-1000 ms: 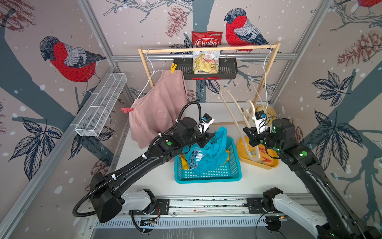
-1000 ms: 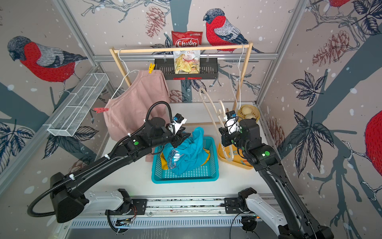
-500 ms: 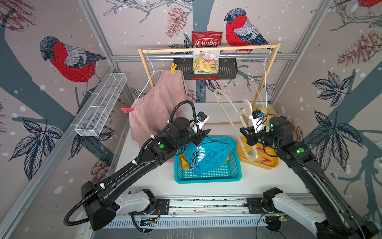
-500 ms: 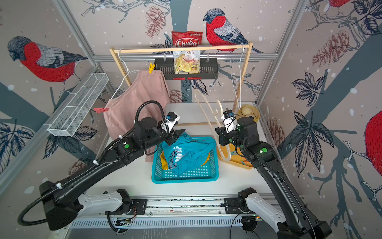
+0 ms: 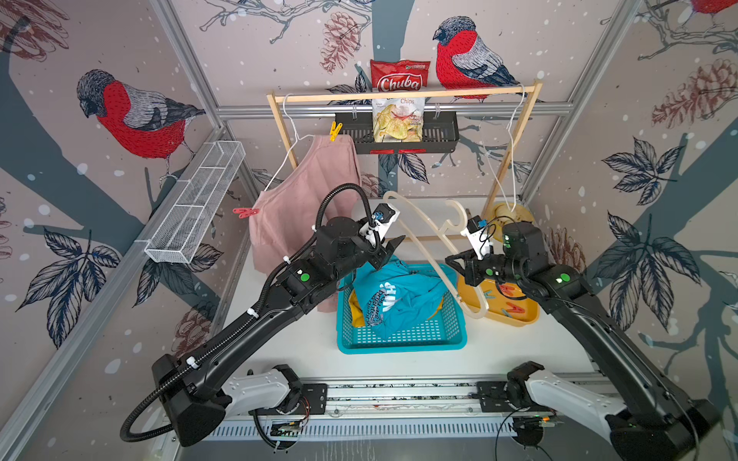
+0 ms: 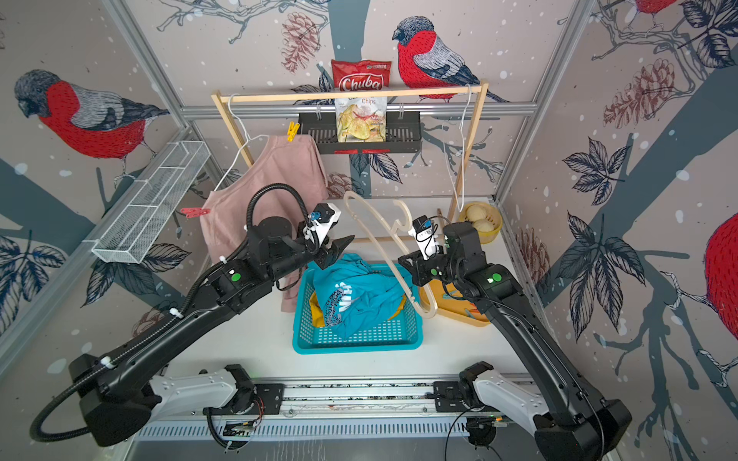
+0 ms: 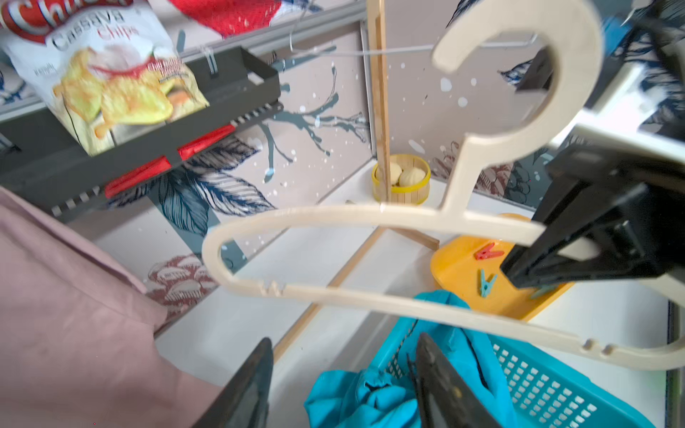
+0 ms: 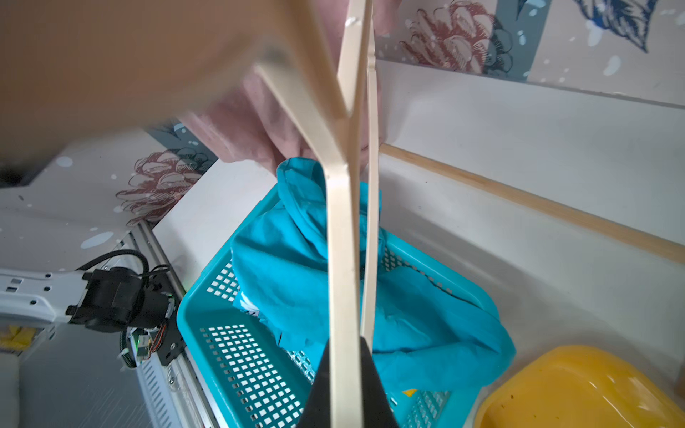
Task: Remove the clothespins securing t-shirts to the hanger
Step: Place the hanger on the clothes rail.
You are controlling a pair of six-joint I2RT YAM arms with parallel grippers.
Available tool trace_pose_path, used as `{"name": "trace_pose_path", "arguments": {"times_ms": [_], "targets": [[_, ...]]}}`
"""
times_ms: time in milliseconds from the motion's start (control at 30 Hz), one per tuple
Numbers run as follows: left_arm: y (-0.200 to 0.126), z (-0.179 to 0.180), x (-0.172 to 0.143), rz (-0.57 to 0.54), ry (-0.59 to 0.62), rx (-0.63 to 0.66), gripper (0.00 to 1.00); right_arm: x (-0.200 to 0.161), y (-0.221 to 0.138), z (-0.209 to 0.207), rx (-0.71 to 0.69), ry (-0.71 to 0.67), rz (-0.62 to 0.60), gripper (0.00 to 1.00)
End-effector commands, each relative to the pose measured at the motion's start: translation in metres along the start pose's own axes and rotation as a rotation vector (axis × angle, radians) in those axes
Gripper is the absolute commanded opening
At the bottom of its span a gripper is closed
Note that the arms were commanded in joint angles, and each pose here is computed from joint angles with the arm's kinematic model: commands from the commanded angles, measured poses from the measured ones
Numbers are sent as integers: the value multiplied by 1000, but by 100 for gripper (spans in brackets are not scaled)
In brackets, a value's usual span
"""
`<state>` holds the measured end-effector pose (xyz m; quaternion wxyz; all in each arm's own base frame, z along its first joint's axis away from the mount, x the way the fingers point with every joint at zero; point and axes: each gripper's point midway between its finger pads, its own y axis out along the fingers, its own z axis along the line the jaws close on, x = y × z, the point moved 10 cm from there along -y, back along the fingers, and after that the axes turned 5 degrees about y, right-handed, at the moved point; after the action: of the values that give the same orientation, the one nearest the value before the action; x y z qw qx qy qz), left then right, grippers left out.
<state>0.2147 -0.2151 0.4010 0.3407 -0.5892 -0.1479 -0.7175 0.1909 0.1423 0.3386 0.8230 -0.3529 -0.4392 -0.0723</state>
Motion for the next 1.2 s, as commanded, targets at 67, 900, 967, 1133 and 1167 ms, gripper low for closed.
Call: {"name": "trace_pose_path", "arguments": {"times_ms": [67, 900, 967, 1133, 1167], "targets": [[4, -9, 27, -209, 88, -127, 62, 6, 9, 22, 76, -50, -28, 2], [29, -20, 22, -164, 23, -184, 0, 15, 8, 55, 107, -134, -157, 21], [26, -19, 24, -169, 22, -173, 0, 15, 6, 56, 106, -137, -166, 38], [11, -5, 26, -179, 13, -125, 0, 25, -23, 53, -24, -139, -298, 68], [6, 1, 25, -183, -1, -118, 0, 27, -34, 53, -53, -134, -346, 73]]}}
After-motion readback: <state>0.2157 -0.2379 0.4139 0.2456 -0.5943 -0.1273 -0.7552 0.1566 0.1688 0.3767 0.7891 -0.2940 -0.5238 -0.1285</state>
